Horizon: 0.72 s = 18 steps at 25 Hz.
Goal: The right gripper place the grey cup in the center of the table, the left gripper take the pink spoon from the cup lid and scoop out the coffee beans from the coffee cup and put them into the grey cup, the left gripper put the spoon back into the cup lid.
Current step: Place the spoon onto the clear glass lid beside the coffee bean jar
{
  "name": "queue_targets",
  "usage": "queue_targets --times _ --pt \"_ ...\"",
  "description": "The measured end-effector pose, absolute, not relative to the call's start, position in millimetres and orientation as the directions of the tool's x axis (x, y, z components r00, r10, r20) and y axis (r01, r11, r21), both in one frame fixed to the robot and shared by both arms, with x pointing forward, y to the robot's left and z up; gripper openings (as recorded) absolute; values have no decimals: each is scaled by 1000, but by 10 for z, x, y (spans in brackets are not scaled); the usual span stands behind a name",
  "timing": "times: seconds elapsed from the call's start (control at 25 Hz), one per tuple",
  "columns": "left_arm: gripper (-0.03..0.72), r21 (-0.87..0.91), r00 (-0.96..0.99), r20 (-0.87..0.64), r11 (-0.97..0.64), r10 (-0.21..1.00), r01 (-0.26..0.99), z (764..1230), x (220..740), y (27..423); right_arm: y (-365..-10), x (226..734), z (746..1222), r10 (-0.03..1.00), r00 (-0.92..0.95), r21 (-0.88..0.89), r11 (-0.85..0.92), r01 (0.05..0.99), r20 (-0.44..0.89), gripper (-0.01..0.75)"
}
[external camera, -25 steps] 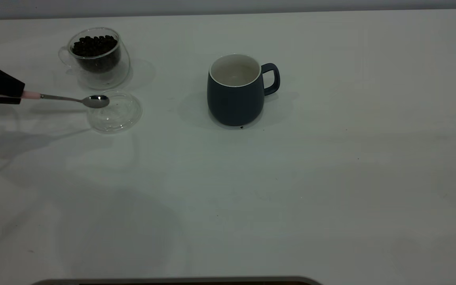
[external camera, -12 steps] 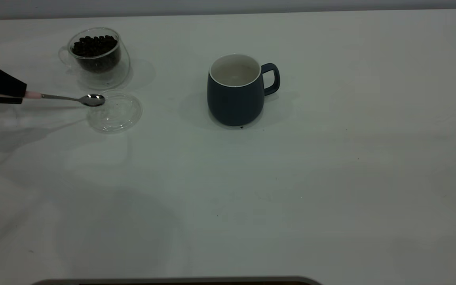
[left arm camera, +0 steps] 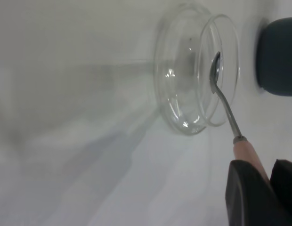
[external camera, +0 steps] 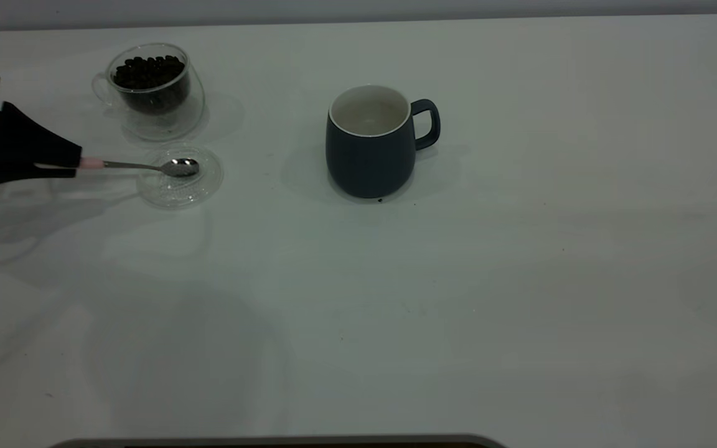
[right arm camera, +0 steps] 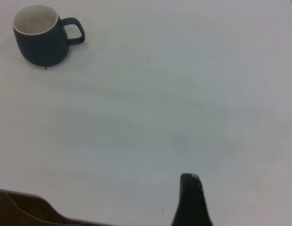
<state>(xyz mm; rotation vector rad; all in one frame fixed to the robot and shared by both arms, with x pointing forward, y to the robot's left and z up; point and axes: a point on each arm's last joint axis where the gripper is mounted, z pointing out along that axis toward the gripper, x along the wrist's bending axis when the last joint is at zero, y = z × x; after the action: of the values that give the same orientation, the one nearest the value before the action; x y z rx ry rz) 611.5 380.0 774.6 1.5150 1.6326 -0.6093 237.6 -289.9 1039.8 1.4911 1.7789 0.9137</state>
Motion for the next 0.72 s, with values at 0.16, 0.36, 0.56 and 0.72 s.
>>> queue_targets --times 0.16,0.36,0.56,0.72 --pt "121 174 45 -809 166 586 971 7722 6127 3773 -2899 2376 10398 987 -155 830 115 546 -35 588" --pt "121 176 41 -811 177 584 968 7698 6150 3726 -2899 2376 10398 987 -155 830 115 546 -35 588" --pt "121 154 21 -822 186 569 970 7603 6143 3662 -2899 2376 10398 987 -155 830 115 546 -35 588" --pt "121 146 17 -828 186 561 972 7576 6136 3641 -2899 2376 10398 987 -155 830 115 546 -35 588"
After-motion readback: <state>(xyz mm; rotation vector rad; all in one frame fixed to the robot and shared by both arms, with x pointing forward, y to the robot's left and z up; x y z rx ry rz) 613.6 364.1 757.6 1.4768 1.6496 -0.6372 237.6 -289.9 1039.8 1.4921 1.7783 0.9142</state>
